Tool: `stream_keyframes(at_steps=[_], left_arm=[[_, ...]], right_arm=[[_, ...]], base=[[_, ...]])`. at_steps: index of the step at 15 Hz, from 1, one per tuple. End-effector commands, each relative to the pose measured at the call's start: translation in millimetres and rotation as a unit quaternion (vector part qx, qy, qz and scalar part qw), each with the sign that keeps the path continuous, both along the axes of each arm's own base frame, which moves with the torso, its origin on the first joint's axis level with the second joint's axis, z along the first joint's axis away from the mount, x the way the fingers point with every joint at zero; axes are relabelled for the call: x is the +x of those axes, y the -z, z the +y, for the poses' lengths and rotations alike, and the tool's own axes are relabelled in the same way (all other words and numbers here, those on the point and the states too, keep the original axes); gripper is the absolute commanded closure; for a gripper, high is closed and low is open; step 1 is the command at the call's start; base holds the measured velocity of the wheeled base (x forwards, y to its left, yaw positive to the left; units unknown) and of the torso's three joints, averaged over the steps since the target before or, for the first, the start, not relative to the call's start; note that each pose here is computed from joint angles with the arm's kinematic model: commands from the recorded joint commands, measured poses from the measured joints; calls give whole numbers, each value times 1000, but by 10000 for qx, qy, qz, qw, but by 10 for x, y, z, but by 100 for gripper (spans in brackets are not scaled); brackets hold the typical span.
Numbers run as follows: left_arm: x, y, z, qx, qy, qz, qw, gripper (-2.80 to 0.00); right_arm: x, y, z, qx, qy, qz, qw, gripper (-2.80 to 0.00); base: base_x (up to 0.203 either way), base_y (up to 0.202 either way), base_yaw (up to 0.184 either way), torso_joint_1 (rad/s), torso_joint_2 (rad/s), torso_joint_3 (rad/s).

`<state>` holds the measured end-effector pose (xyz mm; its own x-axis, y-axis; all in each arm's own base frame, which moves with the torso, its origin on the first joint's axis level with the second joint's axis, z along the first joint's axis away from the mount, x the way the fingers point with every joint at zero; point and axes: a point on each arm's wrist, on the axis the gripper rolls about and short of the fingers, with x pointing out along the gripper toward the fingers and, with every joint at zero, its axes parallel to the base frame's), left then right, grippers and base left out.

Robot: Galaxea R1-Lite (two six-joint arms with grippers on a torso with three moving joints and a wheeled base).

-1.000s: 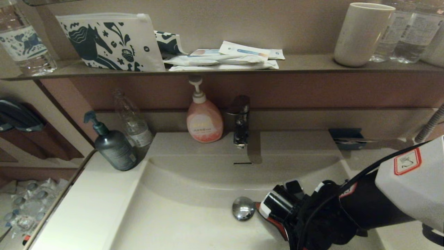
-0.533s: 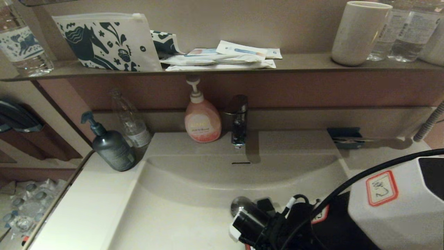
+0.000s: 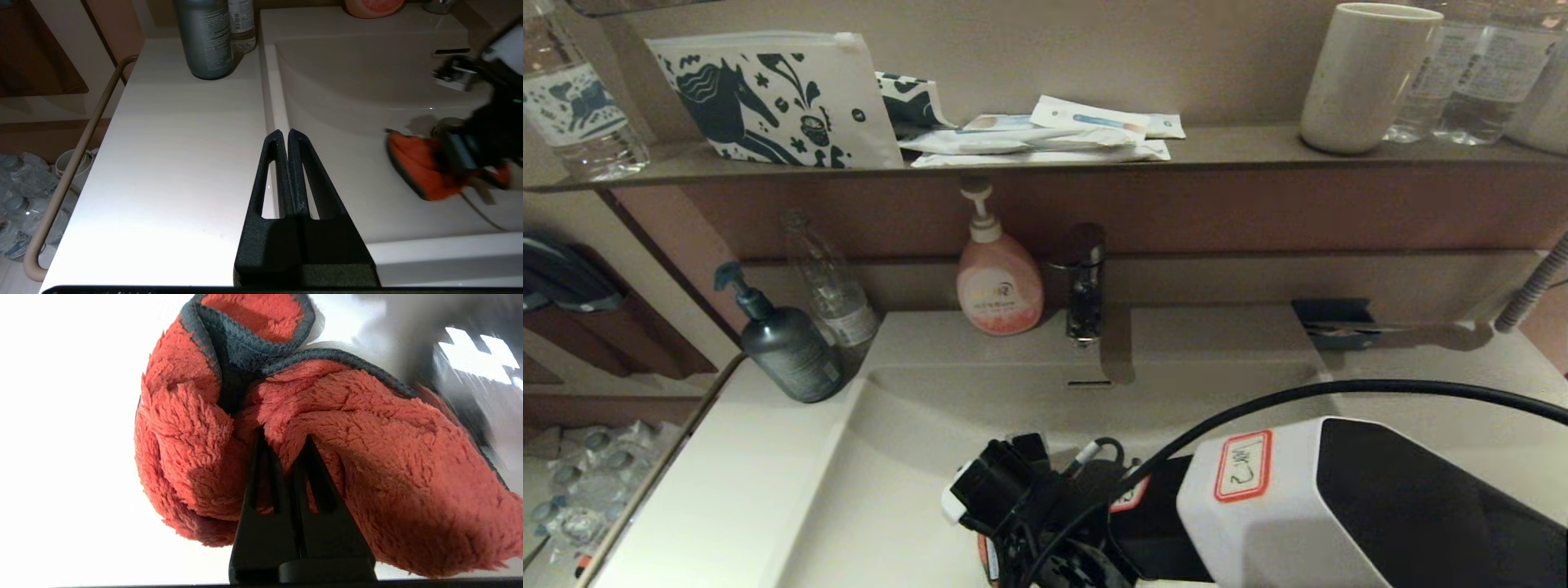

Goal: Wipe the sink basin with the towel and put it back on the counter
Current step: Wipe the sink

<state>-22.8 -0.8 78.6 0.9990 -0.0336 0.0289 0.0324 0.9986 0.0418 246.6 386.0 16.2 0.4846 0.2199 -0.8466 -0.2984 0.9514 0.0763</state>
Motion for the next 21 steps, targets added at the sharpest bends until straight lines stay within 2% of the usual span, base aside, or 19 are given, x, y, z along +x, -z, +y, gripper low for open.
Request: stream_keyframes(at_steps=[1,4,7,9,11,15,18,21], left_arm=[[0,-1,0,3,1,-1,10000,0],[0,-1,0,3,1,-1,10000,0],[0,-1,0,3,1,-1,10000,0],[0,-1,0,3,1,-1,10000,0],[0,-1,0,3,1,-1,10000,0],[0,-1,0,3,1,-1,10000,0],[0,-1,0,3,1,-1,10000,0],[0,-1,0,3,1,-1,10000,0]], right_arm=[[99,173,160,-44,-45,-164,9998,0],[478,282,216,-106,204,-760,9968,0],[657,220,197,-73,315,-1453,9889,0],[794,195,208,32,161,-1950,9807,0],[830,201,208,-199,51,-2292,9732,0],[843,92,63,-447,156,-2337,9711,0],[832,-79,-199,-684,317,-2282,9707,0],[782,-104,-464,-1094,437,-2167,9691,0]], base=[[0,0,0,0,0,0],[0,0,0,0,0,0],[0,0,0,0,0,0],[0,0,0,0,0,0],[0,0,0,0,0,0],[0,0,0,0,0,0],[0,0,0,0,0,0],[0,0,0,0,0,0]])
